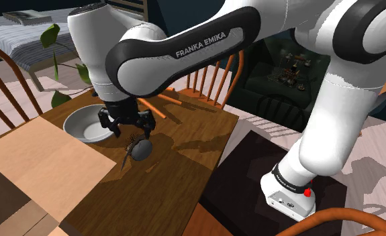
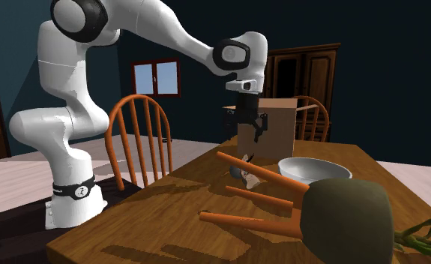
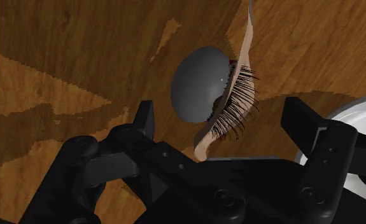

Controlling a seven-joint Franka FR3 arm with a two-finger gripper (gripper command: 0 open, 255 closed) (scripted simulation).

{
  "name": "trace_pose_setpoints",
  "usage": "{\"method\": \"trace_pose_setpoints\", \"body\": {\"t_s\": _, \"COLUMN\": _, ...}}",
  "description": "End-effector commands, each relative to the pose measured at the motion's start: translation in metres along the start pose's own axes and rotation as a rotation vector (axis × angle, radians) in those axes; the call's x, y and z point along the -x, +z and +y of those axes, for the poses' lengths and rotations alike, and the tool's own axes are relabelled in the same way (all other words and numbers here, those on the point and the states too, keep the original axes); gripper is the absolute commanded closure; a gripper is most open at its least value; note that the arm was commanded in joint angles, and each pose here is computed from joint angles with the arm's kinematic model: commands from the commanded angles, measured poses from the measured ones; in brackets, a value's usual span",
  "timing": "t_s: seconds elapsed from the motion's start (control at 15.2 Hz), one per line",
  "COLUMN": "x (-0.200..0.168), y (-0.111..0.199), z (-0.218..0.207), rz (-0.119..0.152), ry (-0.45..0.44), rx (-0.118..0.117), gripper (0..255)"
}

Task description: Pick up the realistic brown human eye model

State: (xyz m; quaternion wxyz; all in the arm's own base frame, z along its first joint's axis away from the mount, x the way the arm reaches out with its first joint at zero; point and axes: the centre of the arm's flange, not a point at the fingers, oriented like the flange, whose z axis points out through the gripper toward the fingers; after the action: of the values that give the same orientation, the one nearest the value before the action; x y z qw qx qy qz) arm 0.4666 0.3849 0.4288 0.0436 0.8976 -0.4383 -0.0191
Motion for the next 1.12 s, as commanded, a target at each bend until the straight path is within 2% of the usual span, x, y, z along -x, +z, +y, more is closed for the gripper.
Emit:
{"method": "trace_pose_setpoints", "body": {"t_s": 0.0, "x": 0.003, "y": 0.006, "z": -0.025, "rz": -0.006, "ry": 0.051, "rx": 0.004, "gripper": 0}}
{"method": "trace_pose_setpoints", "body": {"t_s": 0.59, "x": 0.003, "y": 0.046, "z": -0.029, "rz": -0.006, "ry": 0.051, "rx": 0.004, "gripper": 0}}
{"method": "trace_pose_setpoints", "body": {"t_s": 0.66, "x": 0.003, "y": 0.046, "z": -0.028, "rz": -0.006, "ry": 0.051, "rx": 0.004, "gripper": 255}}
{"method": "trace_pose_setpoints", "body": {"t_s": 1.06, "x": 0.003, "y": 0.047, "z": -0.028, "rz": -0.006, "ry": 0.051, "rx": 0.004, "gripper": 255}}
